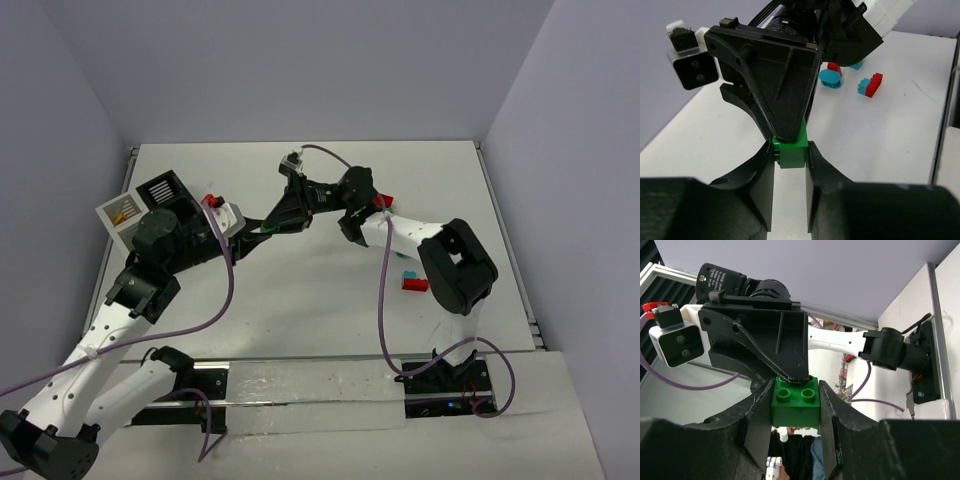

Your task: Sort the legos into containers by color

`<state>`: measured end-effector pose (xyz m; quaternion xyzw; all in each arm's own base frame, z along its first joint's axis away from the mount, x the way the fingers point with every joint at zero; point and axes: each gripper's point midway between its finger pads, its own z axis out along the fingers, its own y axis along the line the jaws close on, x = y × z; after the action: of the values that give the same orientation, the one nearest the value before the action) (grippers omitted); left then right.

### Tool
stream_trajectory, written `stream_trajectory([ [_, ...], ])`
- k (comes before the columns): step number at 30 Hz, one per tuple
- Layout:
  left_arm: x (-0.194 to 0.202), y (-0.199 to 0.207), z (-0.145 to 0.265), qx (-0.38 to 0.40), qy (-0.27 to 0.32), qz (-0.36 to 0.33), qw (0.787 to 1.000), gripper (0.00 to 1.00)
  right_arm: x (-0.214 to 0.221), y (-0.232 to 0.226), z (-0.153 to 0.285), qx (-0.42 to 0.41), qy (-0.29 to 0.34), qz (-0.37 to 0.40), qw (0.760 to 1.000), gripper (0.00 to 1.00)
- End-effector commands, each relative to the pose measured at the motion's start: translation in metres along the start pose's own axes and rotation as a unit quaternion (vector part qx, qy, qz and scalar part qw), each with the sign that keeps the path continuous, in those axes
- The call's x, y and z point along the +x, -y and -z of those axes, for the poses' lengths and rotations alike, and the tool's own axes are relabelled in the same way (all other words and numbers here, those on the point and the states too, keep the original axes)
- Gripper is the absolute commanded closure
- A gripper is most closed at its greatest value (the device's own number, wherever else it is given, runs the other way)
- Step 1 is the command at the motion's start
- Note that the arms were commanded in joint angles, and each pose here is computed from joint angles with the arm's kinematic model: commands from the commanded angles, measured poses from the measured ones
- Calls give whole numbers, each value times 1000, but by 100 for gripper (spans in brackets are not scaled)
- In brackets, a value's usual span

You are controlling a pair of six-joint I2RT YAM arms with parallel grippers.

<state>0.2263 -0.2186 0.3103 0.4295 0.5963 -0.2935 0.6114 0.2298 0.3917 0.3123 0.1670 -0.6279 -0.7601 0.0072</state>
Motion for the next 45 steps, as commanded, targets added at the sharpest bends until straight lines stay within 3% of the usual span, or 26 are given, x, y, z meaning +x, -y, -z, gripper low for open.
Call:
stream_trajectory([
  [1,-7,-7,0,-18,8,-3,1000,92,9,-29,-9,-28,-30,63,997,67],
  [2,-6,-7,1,-20,4,0,1000,98,8,-29,-9,-27,-30,62,997,55],
  [3,-4,-8,3,-25,-2,4,1000,100,7,-28,-8,-26,-28,63,997,39],
  [5,-4,-8,8,-33,-8,8,999,100,1,-27,-3,-20,-20,63,998,18],
  [6,-1,-6,10,-34,-17,15,999,100,-1,-27,-1,-18,-17,68,997,16],
  [8,2,-8,20,-58,-32,36,997,100,-23,-15,18,10,20,63,998,1],
  [10,18,-7,31,-79,-69,72,992,100,-52,16,41,85,70,89,990,0],
  [12,26,-18,43,-113,-95,105,983,100,-60,47,71,193,101,51,975,0],
  [14,52,-29,57,-153,-154,150,965,100,-87,54,105,288,139,150,936,0],
  [15,48,-33,59,-163,-154,150,963,100,-89,60,113,313,142,160,925,0],
  [19,74,-65,90,-238,-223,205,923,100,-95,57,164,395,164,195,883,0],
  [25,103,-110,147,-341,-274,282,854,100,-81,59,238,514,162,221,813,0],
  [34,110,-153,208,-428,-308,313,790,100,-41,56,281,573,122,253,770,0],
  [41,142,-169,240,-458,-344,326,752,100,-32,63,282,575,100,248,773,0],
  [45,152,-184,246,-467,-346,322,748,95,-26,66,284,577,89,258,770,0],
])
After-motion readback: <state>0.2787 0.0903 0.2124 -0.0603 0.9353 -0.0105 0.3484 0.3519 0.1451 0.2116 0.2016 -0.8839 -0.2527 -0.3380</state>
